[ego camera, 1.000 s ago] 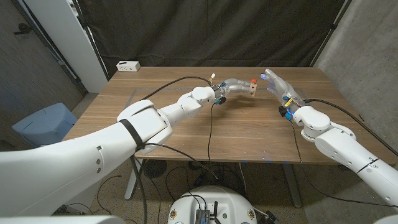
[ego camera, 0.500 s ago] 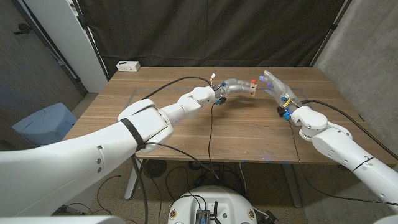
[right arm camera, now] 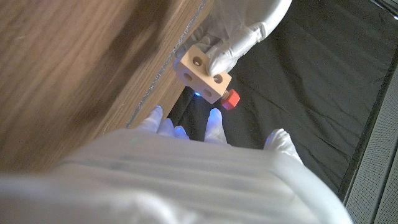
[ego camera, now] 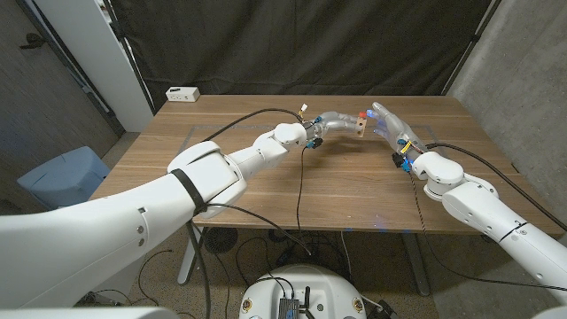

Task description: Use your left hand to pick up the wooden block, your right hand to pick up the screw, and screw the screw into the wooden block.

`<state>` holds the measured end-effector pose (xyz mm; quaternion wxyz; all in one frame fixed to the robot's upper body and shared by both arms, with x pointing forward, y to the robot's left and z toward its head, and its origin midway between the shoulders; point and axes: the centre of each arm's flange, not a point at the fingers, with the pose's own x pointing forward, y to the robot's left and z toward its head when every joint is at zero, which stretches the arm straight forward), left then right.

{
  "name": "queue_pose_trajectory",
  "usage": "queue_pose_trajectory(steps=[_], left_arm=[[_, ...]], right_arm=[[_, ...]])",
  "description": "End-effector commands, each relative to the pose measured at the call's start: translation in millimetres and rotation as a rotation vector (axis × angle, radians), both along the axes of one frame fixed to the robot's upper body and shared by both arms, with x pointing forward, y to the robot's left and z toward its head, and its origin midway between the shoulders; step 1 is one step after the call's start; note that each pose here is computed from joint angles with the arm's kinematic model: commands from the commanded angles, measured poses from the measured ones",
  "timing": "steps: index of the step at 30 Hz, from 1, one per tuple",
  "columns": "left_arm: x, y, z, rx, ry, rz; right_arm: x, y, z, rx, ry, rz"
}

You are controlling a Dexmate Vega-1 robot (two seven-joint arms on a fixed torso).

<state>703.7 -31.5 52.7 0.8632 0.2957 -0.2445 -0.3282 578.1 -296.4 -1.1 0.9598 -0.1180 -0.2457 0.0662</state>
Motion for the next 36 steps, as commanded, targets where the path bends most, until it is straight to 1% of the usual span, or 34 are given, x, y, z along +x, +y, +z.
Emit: queue_pose_trajectory(steps=[1, 13, 23, 36], left_arm=[[0.3, 0.1, -0.7, 0.003, 0.002, 0.003], [-0.1, -0.7, -0.5, 0.008, 0.001, 0.001], [-0.1, -1.2, -2.9, 0.006, 0.006, -0.001], [0.5, -1.1, -6.3, 0.007, 0.012, 0.002]], right_arm=[[1.9, 3.0, -0.4, 0.001, 0.006, 0.010], [-1.3, 3.6, -2.1, 0.000, 0.009, 0.008], [-4.3, 4.2, -3.8, -0.010, 0.011, 0.009], [-8.1, 5.1, -3.1, -0.018, 0.010, 0.009]])
